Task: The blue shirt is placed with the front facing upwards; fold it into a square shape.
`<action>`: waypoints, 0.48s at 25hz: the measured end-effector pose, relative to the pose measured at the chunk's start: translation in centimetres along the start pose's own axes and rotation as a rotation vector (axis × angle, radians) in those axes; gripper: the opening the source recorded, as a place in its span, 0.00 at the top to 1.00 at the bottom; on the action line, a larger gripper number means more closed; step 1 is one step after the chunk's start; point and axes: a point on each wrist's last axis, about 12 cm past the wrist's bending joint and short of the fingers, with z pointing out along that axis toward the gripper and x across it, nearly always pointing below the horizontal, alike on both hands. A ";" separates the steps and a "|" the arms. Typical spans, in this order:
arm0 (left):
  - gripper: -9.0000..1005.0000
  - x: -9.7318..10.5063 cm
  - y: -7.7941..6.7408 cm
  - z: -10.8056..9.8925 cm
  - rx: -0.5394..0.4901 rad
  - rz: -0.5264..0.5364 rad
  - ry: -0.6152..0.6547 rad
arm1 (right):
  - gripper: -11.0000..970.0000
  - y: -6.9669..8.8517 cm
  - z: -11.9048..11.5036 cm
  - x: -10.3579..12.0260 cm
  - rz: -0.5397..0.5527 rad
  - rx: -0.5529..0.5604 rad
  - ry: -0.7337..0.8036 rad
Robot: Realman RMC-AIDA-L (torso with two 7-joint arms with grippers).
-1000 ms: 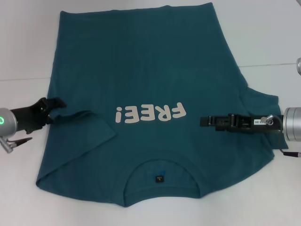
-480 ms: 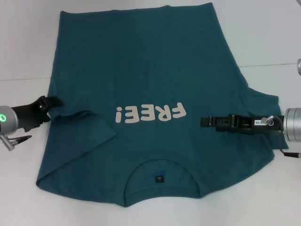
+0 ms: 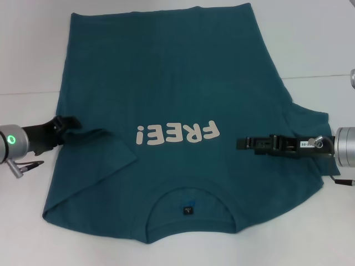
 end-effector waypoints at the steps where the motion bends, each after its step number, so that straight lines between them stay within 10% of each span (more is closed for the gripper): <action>1: 0.34 0.0 -0.1 0.0 0.002 0.010 0.003 | 0.25 0.0 0.0 0.0 0.000 0.000 0.000; 5: 0.34 -0.1 -0.4 0.1 0.006 0.029 0.001 | 0.25 0.0 0.0 0.1 0.003 0.000 0.002; 12: 0.68 -0.2 -0.4 0.1 0.003 0.030 -0.007 | 0.25 -0.1 0.0 0.1 0.006 0.001 0.002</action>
